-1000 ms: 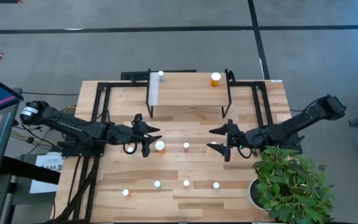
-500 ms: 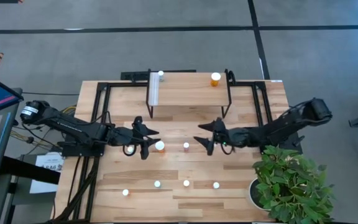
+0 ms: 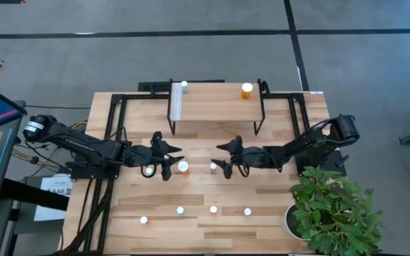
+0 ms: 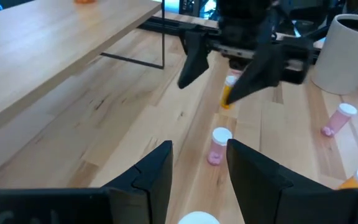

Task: Pick and place medicine bottles onto shelf by color
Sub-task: Put the middle pink pill bottle on the shelf

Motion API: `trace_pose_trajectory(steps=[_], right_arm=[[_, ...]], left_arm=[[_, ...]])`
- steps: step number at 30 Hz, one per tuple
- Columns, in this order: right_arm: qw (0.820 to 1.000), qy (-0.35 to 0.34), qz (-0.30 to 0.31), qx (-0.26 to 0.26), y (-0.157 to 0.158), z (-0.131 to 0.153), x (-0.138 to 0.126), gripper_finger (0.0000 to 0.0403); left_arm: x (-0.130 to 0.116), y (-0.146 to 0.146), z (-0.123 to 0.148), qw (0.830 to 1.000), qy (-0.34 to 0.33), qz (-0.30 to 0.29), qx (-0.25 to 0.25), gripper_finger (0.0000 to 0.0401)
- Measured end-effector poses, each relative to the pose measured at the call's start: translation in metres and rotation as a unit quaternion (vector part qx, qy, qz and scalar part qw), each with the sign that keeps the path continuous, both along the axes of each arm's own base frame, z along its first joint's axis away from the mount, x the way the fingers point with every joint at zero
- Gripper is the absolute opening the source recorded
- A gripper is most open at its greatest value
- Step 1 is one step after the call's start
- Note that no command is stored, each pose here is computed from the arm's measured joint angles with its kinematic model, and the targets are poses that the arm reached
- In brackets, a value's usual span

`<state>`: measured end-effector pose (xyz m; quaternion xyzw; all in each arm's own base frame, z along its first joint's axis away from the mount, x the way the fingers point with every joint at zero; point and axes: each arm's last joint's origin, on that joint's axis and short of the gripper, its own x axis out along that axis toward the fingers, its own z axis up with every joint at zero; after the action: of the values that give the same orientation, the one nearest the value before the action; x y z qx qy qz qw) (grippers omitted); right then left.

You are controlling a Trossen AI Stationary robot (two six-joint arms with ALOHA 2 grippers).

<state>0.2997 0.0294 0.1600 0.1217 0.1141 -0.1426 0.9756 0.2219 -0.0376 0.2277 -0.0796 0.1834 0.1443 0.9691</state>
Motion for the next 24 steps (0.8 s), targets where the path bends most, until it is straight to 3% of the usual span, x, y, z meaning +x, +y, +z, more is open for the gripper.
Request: trace_pose_trajectory(steps=[3, 6, 13, 24], right_arm=[[0.998, 0.008, 0.06, -0.036, 0.004, 0.012, 0.009, 0.0338], [0.992, 0.06, 0.097, -0.055, 0.008, 0.019, 0.017, 0.0338], [0.981, 0.155, 0.096, -0.06, 0.005, 0.012, 0.023, 0.0338], [0.976, 0.184, 0.109, -0.04, 0.003, 0.001, 0.023, 0.0337]], left_arm=[[0.0, 0.0, -0.001, 1.0, 0.001, 0.002, -0.006, 0.0139], [-0.001, 0.0, -0.003, 1.0, 0.012, 0.001, -0.011, 0.0139], [-0.003, 0.001, -0.007, 0.999, 0.033, 0.007, -0.017, 0.0139], [-0.003, 0.001, -0.006, 1.0, 0.028, 0.009, -0.01, 0.0139]])
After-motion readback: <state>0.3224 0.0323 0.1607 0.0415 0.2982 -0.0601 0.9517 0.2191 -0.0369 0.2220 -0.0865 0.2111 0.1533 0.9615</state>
